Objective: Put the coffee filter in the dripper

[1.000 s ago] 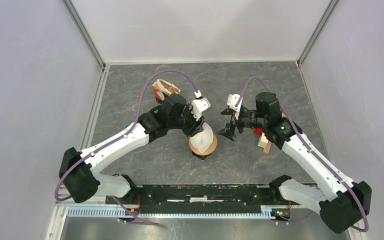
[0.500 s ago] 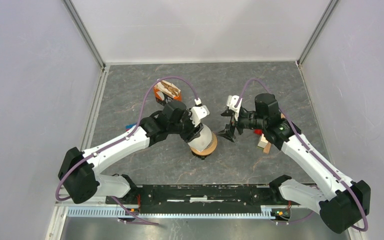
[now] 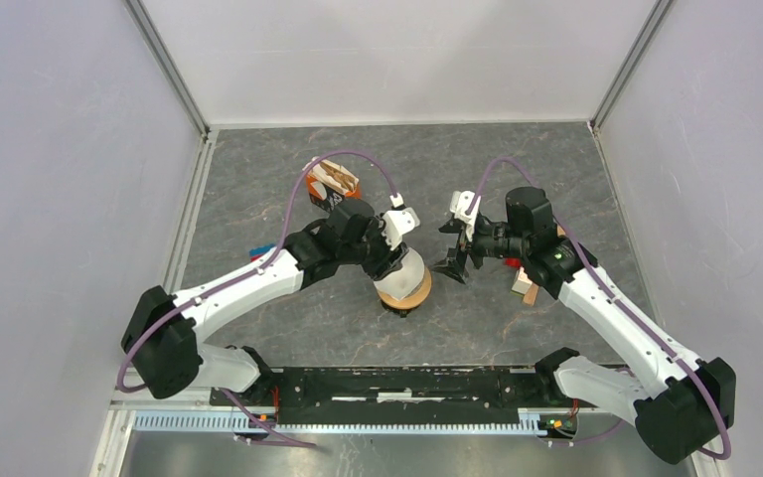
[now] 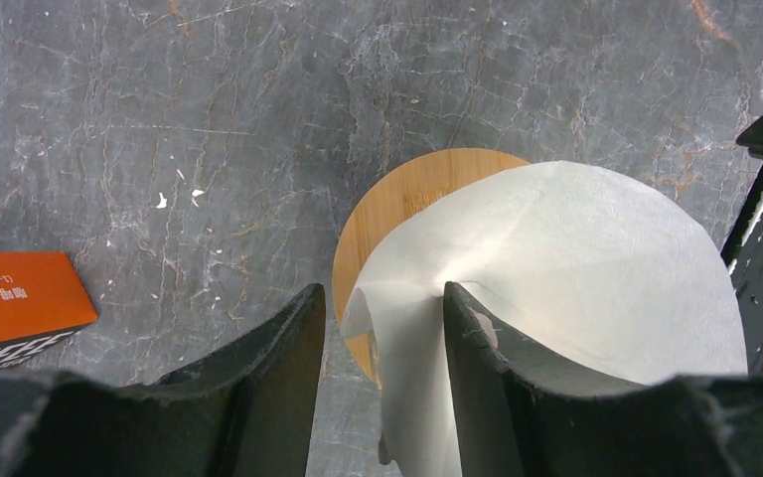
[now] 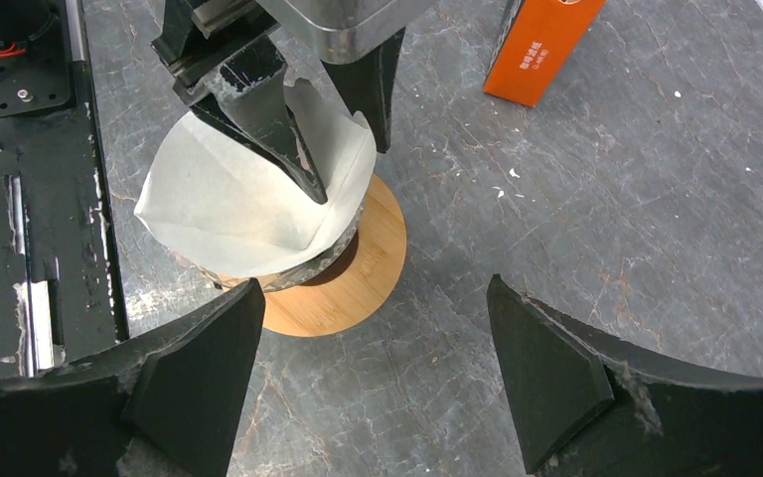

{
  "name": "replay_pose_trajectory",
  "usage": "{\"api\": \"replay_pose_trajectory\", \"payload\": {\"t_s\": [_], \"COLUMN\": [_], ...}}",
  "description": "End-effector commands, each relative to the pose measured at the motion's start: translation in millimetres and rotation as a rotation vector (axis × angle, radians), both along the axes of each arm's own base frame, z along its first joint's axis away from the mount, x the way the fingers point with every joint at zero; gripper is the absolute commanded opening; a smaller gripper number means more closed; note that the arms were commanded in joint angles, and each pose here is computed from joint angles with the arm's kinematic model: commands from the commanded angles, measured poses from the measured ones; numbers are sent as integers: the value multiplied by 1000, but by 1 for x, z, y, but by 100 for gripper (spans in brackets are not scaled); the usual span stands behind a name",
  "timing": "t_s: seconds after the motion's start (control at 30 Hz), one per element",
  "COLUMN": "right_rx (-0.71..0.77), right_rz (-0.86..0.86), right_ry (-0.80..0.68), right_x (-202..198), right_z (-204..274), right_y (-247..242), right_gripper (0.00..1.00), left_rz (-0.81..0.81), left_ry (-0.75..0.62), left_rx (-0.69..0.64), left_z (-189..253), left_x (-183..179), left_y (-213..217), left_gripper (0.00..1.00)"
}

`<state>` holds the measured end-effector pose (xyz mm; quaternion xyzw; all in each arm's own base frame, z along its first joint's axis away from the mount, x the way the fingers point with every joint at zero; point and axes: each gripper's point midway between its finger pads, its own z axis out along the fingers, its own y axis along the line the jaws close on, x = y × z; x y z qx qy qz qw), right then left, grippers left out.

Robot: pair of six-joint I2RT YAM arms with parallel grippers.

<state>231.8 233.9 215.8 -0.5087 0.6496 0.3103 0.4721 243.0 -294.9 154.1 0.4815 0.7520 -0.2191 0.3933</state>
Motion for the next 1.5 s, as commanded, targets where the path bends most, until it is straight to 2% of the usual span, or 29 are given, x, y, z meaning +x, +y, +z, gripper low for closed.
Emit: {"api": "replay_pose_trajectory", "payload": {"t_s": [0.0, 0.77, 1.0, 1.47], "right_rx": [16, 12, 12, 8], "right_rz": [3, -1, 1, 3], "right_ry": [-21, -31, -29, -36], "right_x": [1, -3, -3, -2], "right_z": [4, -1, -2, 2], "right_y": [2, -2, -1, -1], "right_gripper": [89, 90, 90, 90], "left_rz": [-18, -28, -30, -55], "left_ry": [-53, -41, -57, -85], "left_rx": [-21, 43, 37, -9], "left_z": [10, -17, -11, 32], "left_x": [8, 12, 13, 6], "left_y": [-10, -13, -13, -11], "left_gripper": [54, 52, 52, 66]}}
